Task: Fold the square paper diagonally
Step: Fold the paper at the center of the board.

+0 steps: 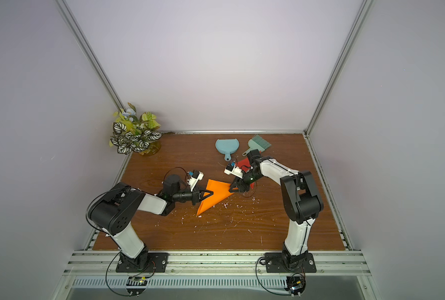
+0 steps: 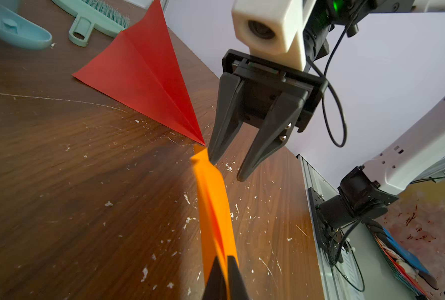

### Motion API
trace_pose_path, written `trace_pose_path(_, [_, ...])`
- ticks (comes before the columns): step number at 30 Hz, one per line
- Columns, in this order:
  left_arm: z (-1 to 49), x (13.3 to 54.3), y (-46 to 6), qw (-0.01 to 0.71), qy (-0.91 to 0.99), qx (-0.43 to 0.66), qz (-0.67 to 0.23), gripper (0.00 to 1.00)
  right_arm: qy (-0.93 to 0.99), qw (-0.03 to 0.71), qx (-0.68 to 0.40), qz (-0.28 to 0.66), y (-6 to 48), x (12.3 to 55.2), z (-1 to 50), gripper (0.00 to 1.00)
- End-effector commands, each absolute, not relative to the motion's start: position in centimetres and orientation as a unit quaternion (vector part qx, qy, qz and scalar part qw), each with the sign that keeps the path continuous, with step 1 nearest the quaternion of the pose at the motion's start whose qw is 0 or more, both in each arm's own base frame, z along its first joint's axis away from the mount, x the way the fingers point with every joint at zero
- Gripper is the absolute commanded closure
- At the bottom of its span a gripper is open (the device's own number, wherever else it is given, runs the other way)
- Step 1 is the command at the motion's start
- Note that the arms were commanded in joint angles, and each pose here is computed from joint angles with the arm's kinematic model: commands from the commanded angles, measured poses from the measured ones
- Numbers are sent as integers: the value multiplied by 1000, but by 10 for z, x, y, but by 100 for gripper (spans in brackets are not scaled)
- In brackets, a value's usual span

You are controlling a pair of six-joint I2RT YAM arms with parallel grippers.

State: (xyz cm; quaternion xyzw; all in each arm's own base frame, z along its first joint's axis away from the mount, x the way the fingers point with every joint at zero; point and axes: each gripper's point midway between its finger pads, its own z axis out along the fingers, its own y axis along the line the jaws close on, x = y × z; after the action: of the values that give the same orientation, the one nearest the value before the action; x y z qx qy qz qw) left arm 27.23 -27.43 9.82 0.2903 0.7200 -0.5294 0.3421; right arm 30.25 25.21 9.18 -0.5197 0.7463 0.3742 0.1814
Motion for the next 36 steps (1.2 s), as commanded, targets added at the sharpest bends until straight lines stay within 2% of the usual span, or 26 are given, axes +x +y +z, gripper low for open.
trace_pose_path(1, [108, 266, -277, 354, 702, 311, -533, 100, 743, 208, -522, 363, 250, 309, 118, 60])
trace_pose_path(13, [111, 263, -278, 356, 696, 320, -535, 100, 748, 210, -526, 346, 244, 316, 114, 59])
trace_pose_path(18, [110, 263, -279, 355, 698, 318, -535, 100, 731, 210, -529, 376, 252, 308, 123, 60])
trace_pose_path(23, [111, 263, -279, 355, 698, 318, -535, 100, 719, 200, -538, 392, 259, 296, 120, 68])
trace_pose_path(36, [110, 265, -279, 355, 700, 314, -534, 100, 706, 200, -549, 399, 271, 296, 126, 84])
